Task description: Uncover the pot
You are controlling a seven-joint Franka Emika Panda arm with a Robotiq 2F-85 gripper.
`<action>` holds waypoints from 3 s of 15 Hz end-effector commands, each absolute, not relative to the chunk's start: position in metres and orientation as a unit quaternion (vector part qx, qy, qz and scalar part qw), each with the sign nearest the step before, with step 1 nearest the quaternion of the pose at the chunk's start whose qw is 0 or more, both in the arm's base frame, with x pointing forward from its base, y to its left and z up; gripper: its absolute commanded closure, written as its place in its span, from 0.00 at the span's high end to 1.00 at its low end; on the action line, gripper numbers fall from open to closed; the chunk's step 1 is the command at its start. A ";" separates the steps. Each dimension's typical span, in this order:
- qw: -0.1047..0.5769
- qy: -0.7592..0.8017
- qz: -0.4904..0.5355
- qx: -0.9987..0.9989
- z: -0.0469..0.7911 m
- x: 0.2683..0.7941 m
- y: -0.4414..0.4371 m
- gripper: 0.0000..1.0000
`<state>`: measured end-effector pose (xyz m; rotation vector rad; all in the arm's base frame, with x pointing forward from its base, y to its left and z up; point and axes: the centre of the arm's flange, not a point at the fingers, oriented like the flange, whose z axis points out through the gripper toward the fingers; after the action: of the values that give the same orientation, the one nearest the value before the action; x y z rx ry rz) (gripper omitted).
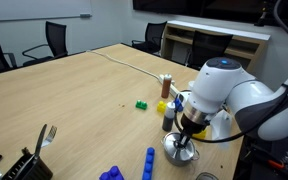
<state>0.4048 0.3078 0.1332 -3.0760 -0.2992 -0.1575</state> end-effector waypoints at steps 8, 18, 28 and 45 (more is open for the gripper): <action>0.018 -0.099 -0.056 -0.993 0.181 0.387 0.317 0.01; -0.060 -0.315 -0.071 -0.944 0.234 0.453 0.385 0.01; -0.063 -0.456 -0.035 -0.887 0.179 0.603 0.373 0.01; -0.082 -0.548 0.036 -0.832 0.121 0.678 0.380 0.43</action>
<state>0.6682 0.3689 0.1140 -2.7795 -1.7905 0.0826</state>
